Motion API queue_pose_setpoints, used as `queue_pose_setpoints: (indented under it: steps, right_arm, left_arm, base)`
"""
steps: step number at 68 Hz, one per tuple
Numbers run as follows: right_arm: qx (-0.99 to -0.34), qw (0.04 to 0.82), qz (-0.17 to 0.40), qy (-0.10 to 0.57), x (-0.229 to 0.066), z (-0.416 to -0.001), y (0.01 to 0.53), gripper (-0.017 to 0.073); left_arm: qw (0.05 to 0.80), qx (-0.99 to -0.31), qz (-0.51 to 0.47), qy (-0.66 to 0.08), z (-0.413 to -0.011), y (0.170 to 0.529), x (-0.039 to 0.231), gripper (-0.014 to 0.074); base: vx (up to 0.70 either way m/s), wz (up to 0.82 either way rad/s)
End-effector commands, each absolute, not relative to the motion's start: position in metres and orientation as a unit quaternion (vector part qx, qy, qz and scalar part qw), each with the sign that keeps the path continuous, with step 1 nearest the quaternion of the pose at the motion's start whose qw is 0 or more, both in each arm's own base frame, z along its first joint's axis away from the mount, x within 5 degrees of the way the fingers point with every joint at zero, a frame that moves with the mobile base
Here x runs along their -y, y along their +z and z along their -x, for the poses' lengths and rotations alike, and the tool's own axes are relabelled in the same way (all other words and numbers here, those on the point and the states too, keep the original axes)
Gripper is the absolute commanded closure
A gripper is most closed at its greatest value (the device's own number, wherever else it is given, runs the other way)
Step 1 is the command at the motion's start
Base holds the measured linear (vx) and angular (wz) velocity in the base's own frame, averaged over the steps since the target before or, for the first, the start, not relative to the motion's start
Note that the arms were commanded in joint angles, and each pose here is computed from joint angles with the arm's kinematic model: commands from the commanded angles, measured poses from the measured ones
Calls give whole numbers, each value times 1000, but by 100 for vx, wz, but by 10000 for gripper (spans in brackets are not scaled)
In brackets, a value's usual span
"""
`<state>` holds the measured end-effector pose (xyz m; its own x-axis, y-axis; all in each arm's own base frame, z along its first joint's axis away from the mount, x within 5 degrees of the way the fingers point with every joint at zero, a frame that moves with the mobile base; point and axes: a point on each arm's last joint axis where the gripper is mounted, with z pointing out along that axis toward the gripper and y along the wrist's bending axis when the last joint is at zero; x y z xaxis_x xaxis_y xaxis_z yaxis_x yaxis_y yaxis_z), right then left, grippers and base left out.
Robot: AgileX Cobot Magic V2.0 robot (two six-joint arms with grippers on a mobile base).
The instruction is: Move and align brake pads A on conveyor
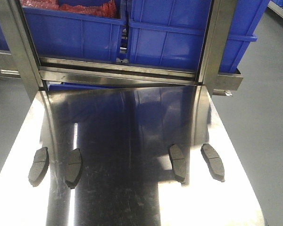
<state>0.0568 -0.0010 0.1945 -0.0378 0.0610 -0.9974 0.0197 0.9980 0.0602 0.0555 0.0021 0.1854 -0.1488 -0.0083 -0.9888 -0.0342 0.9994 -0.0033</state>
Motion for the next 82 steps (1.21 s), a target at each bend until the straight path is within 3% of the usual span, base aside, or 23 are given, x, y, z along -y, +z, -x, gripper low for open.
queue_pose_setpoints:
  steps: [1,82]
  right_arm:
    - [-697,717,-22,10,1,-56,195,562]
    - [-697,717,-22,10,1,-56,195,562]
  left_arm:
    - [687,-726,15,8,-55,196,-2,600]
    - [708,-706,11,12,-55,202,-2,600]
  base:
    - [0,0]
    - [0,0]
